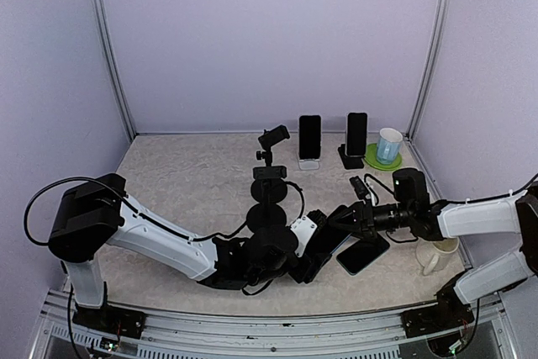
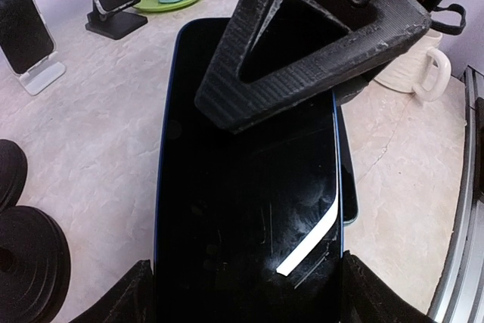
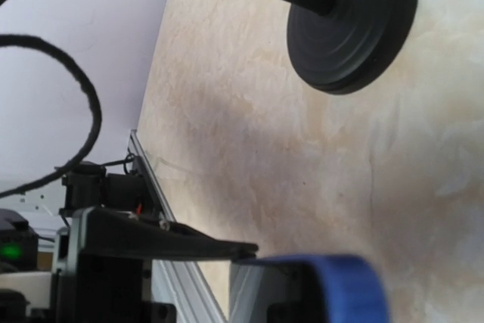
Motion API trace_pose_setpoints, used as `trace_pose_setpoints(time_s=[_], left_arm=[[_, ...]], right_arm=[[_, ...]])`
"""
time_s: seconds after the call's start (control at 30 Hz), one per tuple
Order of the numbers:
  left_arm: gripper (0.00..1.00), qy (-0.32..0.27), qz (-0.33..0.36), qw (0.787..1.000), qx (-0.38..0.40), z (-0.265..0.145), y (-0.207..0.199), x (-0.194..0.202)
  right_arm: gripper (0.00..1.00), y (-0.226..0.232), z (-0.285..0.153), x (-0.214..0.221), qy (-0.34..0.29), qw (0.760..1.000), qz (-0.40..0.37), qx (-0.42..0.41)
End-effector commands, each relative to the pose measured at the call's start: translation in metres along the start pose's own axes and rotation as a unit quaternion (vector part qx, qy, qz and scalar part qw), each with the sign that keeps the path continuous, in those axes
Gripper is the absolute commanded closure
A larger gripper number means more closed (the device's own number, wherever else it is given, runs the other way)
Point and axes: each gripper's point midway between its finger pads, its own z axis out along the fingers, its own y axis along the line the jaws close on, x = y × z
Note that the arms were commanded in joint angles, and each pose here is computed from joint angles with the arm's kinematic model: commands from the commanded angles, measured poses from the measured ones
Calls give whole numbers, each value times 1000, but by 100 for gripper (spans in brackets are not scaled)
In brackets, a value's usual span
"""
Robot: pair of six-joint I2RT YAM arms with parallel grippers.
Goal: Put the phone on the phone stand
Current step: Pass from the left arm to the right
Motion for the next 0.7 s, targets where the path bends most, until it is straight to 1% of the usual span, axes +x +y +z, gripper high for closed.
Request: trace_pose_setpoints(time_s=[0.0,0.23,0.4,0.67], left_arm=[[29,-50,-14,999,11,-7,-7,-37],[29,-52,-16,998,10,-8,-7,-38],[29,-52,-17,998,12,-8,-8,-38],[29,-51,-17,998,13,-8,-8,-37]], right_arm=[[66,6,4,3,4,1000,-15,-14],[66,1,5,2,-2,1000,-17,-4],[61,-1,6,1,-6,1000,-17,1],[58,-4,7,-2,-13,1000,-17,11]])
